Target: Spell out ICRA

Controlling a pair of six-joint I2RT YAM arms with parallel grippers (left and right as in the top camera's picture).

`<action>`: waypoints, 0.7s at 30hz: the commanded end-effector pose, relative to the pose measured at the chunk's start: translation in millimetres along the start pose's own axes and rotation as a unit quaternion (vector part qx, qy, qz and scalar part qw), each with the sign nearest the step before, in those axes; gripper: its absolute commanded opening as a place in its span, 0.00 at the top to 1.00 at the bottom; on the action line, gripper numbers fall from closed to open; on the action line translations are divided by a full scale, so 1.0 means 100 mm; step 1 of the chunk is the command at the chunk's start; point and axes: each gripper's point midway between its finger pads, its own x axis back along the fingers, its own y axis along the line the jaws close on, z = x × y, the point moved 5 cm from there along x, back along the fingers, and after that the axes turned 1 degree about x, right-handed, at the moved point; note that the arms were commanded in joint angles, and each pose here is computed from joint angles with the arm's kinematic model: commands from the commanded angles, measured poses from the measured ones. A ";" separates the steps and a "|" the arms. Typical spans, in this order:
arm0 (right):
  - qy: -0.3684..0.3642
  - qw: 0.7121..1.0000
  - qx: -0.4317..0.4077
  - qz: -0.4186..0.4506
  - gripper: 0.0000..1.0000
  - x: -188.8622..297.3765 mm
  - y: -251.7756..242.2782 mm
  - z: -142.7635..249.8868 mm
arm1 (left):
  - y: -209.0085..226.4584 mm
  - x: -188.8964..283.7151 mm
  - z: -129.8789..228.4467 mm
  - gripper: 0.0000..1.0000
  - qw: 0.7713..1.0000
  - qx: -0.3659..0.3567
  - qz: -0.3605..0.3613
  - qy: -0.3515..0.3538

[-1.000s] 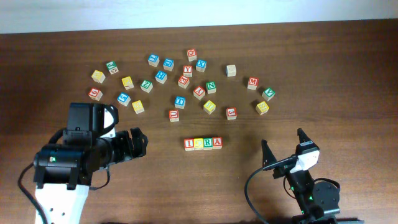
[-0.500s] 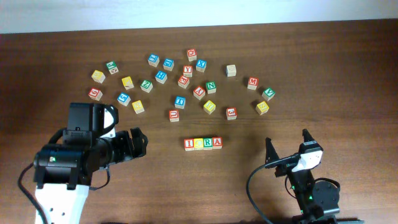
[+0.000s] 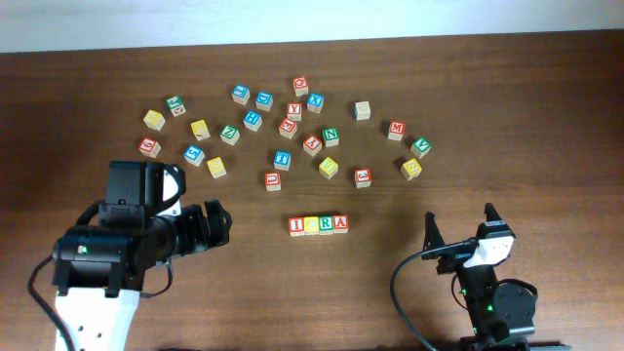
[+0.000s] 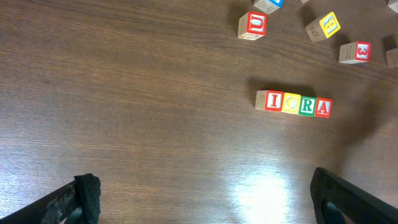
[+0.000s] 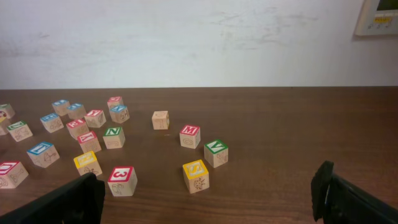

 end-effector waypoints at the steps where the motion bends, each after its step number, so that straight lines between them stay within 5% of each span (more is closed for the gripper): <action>1: 0.000 1.000 0.003 0.013 0.02 0.00 -0.04 0.02 | 0.02 -0.01 0.00 0.01 1.000 0.000 -0.006 0.000; 21: 0.002 0.999 0.038 0.030 0.02 0.00 -0.08 0.03 | 0.02 -0.01 0.00 0.01 1.000 0.000 -0.006 0.000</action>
